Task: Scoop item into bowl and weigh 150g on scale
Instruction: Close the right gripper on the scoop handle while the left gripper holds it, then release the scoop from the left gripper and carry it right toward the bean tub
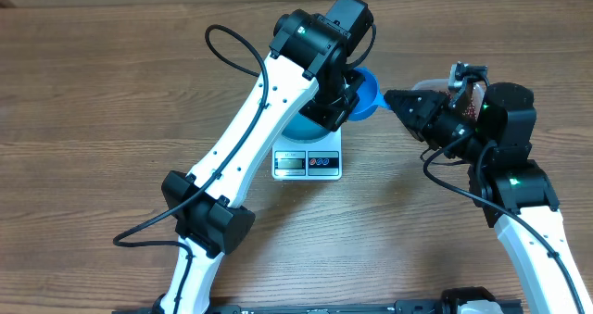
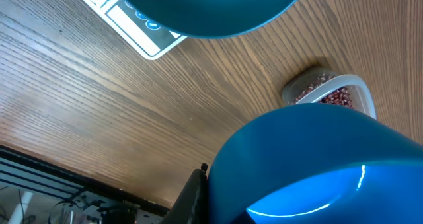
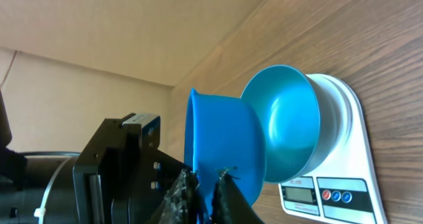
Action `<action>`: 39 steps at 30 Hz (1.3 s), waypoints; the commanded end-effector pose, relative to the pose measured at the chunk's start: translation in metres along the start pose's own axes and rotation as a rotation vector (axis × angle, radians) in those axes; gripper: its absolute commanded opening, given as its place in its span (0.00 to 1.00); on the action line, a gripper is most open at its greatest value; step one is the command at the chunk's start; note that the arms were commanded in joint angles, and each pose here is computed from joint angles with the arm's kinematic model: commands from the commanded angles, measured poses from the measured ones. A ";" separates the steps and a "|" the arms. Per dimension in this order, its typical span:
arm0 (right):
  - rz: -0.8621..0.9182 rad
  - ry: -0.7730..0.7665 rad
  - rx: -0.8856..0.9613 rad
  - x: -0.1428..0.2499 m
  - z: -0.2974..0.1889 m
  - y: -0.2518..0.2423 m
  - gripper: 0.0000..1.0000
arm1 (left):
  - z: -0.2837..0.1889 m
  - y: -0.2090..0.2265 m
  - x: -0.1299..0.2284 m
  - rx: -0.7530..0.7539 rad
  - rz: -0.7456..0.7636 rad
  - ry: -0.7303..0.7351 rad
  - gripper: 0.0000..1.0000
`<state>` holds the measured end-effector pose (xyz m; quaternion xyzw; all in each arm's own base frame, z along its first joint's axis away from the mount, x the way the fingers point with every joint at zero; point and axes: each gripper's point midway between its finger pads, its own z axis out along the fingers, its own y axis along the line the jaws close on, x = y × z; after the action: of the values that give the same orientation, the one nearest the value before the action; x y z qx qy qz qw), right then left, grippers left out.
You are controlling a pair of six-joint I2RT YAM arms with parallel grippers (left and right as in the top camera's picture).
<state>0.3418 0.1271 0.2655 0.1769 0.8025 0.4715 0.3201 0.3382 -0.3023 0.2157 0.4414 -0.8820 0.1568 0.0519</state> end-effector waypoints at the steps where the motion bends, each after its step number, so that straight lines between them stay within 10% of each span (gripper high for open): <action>1: -0.020 -0.020 -0.013 -0.006 -0.003 0.010 0.07 | -0.003 -0.003 0.006 0.013 0.006 0.000 0.04; 20: -0.018 -0.017 -0.010 -0.005 -0.003 0.010 0.04 | -0.003 -0.003 0.002 0.014 0.005 -0.005 0.04; 22: -0.018 -0.018 -0.010 -0.005 -0.003 0.010 0.04 | -0.003 -0.002 0.002 0.010 0.005 -0.004 0.18; 27: -0.018 -0.018 -0.010 -0.005 -0.003 0.010 0.04 | -0.003 0.000 0.002 0.004 0.003 -0.001 0.93; 39: -0.017 -0.045 0.011 -0.010 -0.003 0.006 0.04 | -0.016 -0.012 0.001 0.067 0.135 0.071 1.00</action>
<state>0.3431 0.1240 0.2625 0.1862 0.8045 0.4635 0.3213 0.3389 -0.3044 0.2196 0.4179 -0.8898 0.1726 0.0627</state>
